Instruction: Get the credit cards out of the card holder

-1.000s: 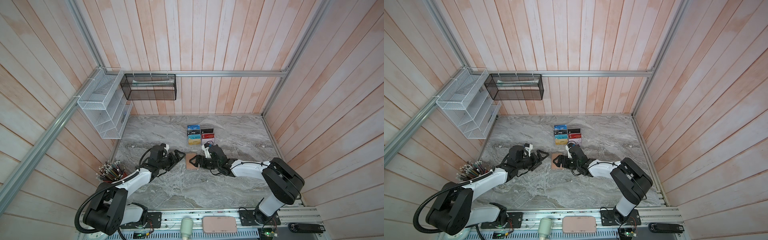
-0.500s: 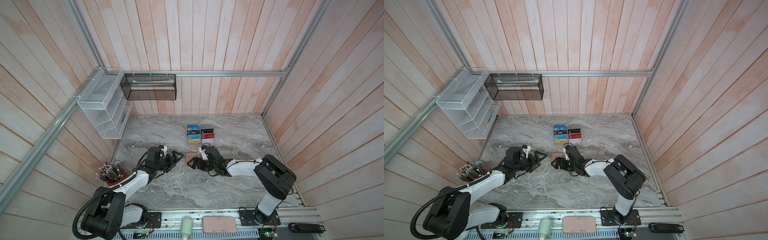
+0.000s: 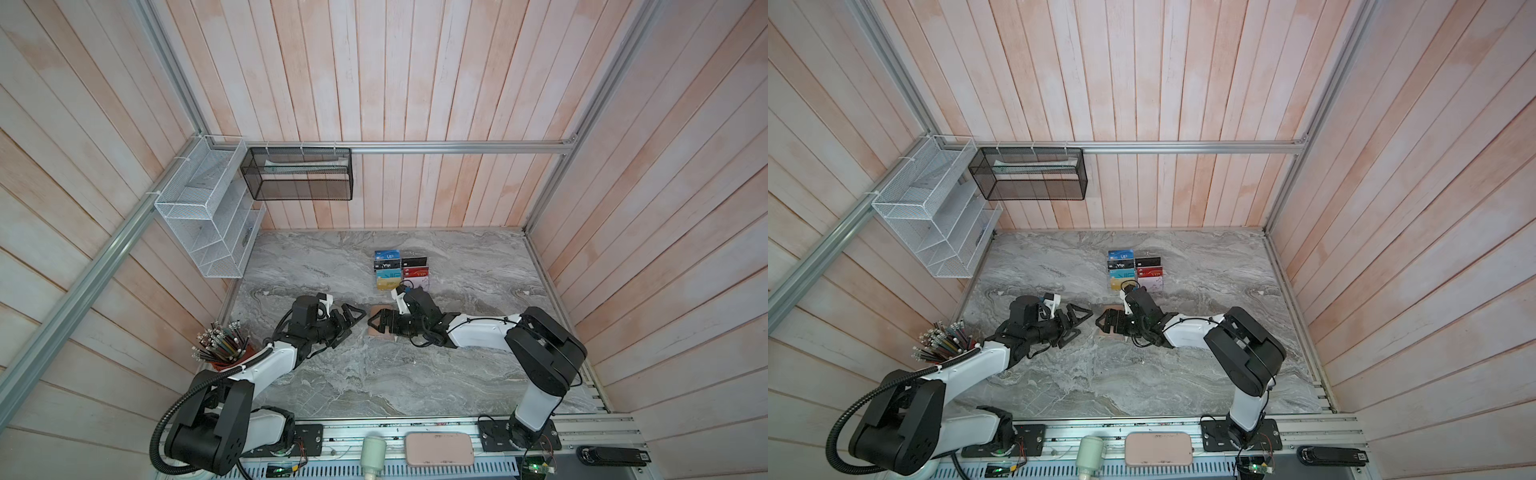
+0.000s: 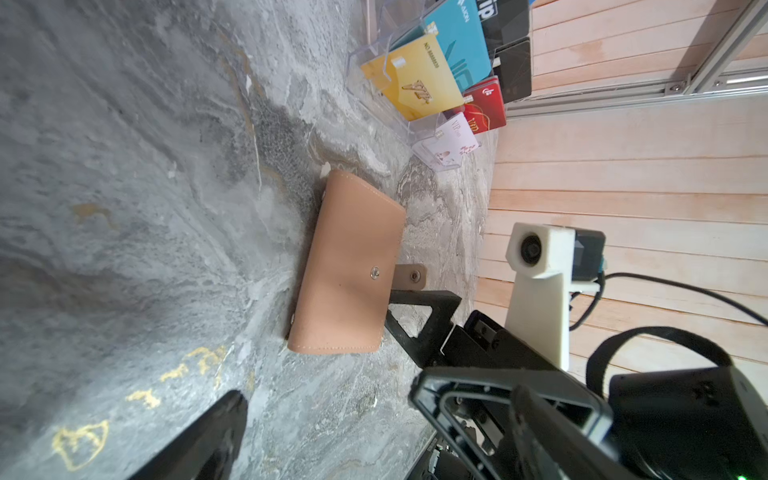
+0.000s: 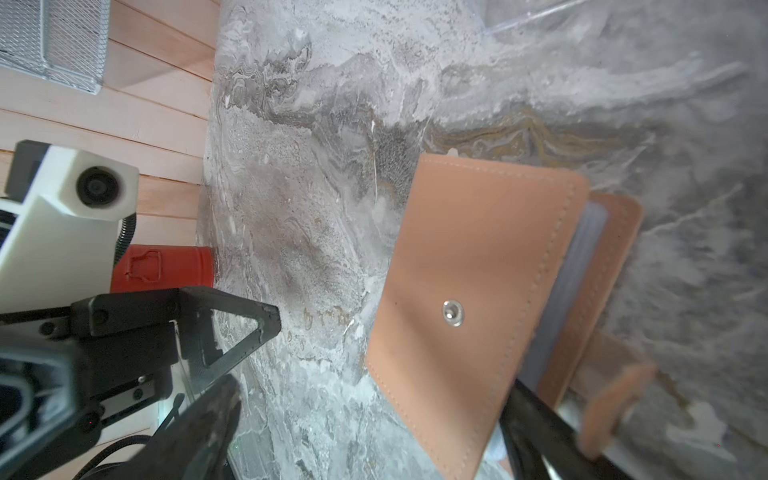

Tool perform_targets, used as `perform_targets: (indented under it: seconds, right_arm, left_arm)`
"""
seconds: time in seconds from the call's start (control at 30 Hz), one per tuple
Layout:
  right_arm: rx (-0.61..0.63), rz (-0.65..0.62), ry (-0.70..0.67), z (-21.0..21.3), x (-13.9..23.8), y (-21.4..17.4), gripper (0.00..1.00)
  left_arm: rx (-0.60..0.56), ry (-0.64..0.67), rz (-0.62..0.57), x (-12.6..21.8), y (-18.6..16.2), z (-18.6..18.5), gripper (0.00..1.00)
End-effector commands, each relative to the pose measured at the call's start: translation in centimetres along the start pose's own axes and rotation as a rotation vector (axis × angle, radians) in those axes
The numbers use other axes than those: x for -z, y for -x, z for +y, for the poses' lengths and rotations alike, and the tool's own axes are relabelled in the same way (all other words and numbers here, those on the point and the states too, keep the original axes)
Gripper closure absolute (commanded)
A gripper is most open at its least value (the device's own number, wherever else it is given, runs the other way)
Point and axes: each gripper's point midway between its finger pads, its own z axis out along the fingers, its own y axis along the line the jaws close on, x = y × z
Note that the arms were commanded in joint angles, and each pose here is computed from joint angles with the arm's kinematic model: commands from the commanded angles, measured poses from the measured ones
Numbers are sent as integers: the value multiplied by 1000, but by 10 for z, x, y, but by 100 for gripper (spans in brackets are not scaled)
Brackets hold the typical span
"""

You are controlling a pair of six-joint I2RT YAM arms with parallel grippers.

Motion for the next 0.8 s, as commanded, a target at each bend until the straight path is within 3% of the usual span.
perform_targets:
  seconds: [0.0, 0.77]
  right_arm:
    - [8, -4, -15, -4, -6, 5, 3]
    - [34, 2, 121, 52, -31, 35, 4]
  left_arm:
    - [-13, -42, 2, -1, 6, -12, 0]
    - [71, -84, -20, 30, 2, 6, 0]
